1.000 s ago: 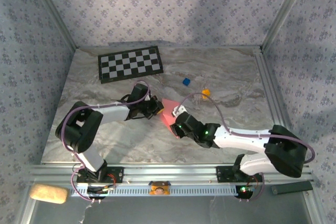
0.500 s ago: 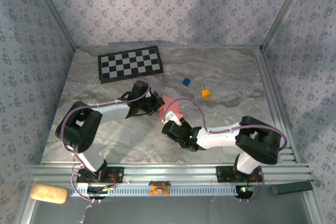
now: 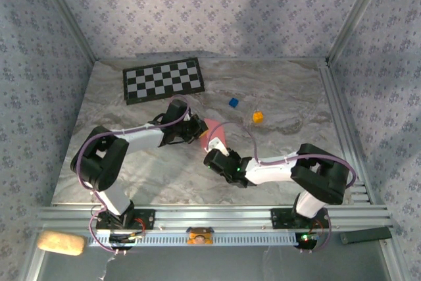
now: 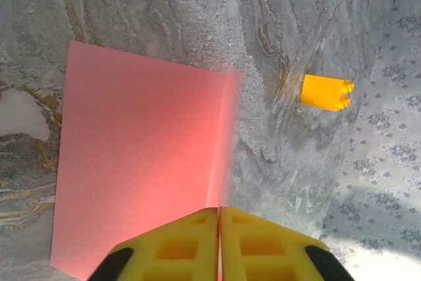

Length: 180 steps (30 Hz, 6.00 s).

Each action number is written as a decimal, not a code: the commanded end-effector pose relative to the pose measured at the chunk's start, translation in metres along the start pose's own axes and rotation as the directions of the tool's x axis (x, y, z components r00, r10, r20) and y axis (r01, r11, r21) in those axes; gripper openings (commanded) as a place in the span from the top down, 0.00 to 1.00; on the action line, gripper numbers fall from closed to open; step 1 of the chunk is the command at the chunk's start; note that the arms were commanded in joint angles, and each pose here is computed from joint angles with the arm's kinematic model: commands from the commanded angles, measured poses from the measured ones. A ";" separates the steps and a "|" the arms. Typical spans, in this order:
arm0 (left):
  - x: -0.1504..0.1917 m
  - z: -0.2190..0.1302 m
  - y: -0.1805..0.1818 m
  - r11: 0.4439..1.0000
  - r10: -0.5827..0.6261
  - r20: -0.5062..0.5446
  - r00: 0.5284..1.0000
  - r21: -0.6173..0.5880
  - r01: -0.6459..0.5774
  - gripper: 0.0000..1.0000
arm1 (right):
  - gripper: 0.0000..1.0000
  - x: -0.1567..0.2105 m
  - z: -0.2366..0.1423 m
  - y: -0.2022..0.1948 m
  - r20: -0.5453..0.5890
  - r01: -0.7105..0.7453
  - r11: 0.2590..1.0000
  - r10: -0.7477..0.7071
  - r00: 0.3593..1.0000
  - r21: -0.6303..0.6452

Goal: Fold a paper plane with a square sheet of paper (pick it up from the middle)
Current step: Fourth fold the wing at the center of the table.

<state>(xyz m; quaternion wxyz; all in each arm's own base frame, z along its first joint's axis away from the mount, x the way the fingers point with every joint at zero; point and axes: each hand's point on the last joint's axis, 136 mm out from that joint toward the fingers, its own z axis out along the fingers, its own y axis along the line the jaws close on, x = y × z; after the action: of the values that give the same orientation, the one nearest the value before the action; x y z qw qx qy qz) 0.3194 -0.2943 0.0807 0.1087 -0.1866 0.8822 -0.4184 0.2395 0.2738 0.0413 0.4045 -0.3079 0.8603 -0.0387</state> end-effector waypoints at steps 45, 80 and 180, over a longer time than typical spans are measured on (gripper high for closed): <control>-0.006 0.017 0.013 0.987 0.044 -0.093 0.995 -0.152 -0.058 1.00 | 0.80 0.020 0.007 -0.017 -0.024 -0.187 0.966 0.186 0.982 -0.176; -0.023 -0.036 0.014 0.981 0.067 0.063 0.996 -0.184 -0.054 0.53 | 0.98 0.027 0.026 0.008 -0.093 -0.327 0.901 0.313 0.945 -0.286; 0.006 0.058 0.019 0.990 0.073 -0.178 0.981 -0.106 -0.092 1.00 | 0.94 0.060 0.044 0.018 -0.543 -0.832 0.466 0.633 0.552 -0.302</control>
<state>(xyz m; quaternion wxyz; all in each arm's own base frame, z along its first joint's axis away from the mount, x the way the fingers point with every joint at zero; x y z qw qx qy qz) 0.3294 -0.3216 0.0299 0.0391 -0.1327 0.9151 -0.3789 0.2632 0.2852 0.0219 0.1960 -0.0091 0.8959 0.3985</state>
